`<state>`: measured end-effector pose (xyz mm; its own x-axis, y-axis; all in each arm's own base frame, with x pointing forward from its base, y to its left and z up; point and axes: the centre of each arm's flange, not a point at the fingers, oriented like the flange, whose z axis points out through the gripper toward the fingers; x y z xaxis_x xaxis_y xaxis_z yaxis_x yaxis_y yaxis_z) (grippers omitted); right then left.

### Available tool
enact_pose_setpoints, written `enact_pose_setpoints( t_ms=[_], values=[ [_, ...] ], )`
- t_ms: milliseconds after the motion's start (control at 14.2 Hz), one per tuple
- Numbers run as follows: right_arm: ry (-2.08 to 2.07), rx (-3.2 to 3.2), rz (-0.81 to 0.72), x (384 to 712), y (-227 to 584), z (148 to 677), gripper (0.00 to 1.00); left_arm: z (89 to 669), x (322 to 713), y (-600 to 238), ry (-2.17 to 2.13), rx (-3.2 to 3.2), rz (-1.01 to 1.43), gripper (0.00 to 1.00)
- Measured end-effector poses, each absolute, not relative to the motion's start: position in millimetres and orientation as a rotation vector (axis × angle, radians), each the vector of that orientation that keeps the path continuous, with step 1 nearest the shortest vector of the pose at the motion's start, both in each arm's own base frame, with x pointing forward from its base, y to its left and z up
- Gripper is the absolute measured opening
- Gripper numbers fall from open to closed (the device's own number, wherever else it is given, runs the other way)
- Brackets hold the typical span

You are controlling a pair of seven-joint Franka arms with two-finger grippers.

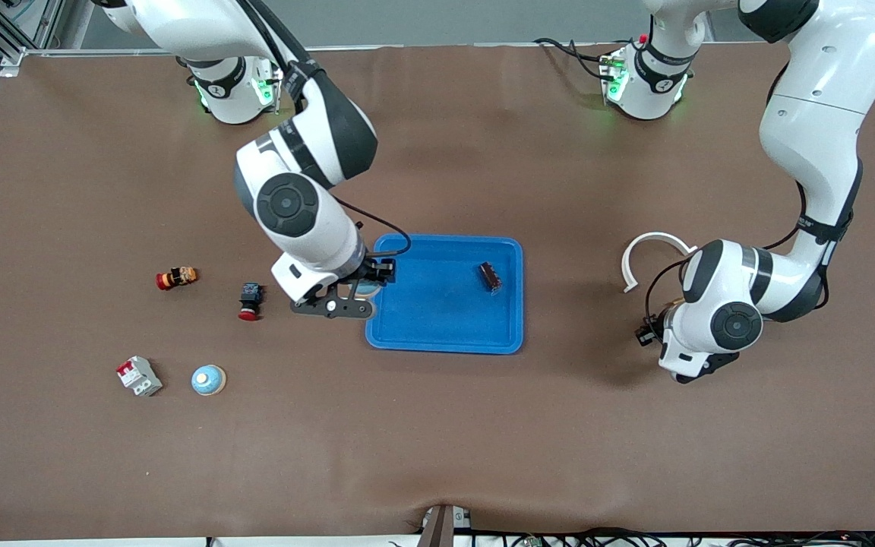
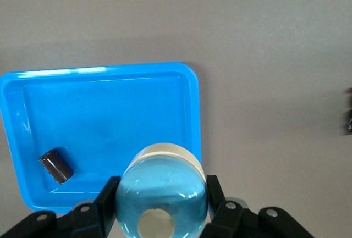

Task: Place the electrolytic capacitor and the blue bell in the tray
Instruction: 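Grasp the second capacitor with the left gripper while the right carries the bell, then lower the blue bell into the tray while the left gripper brings the capacitor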

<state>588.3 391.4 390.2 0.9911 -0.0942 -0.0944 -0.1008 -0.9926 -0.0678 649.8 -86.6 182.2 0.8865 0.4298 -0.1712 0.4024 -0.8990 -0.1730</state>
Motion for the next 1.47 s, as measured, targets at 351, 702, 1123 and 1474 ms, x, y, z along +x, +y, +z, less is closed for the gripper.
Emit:
enact_pose_setpoints(
  t_ms=[351, 702, 1123, 1474],
  values=[
    [0.145, -3.064, 0.106, 565, 423, 338, 0.67, 182, 650, -87, -0.645, -2.923, 0.311, 0.33],
    [0.143, -3.079, 0.115, 545, 444, 292, 0.67, 193, 655, -98, -0.632, -2.942, 0.283, 0.33],
    [0.141, -3.074, 0.085, 532, 455, 254, 0.67, 242, 668, -126, -0.655, -2.953, 0.262, 0.33],
    [0.142, -3.066, 0.053, 522, 450, 229, 0.67, 258, 661, -189, -0.757, -2.938, 0.236, 0.33]
  ],
)
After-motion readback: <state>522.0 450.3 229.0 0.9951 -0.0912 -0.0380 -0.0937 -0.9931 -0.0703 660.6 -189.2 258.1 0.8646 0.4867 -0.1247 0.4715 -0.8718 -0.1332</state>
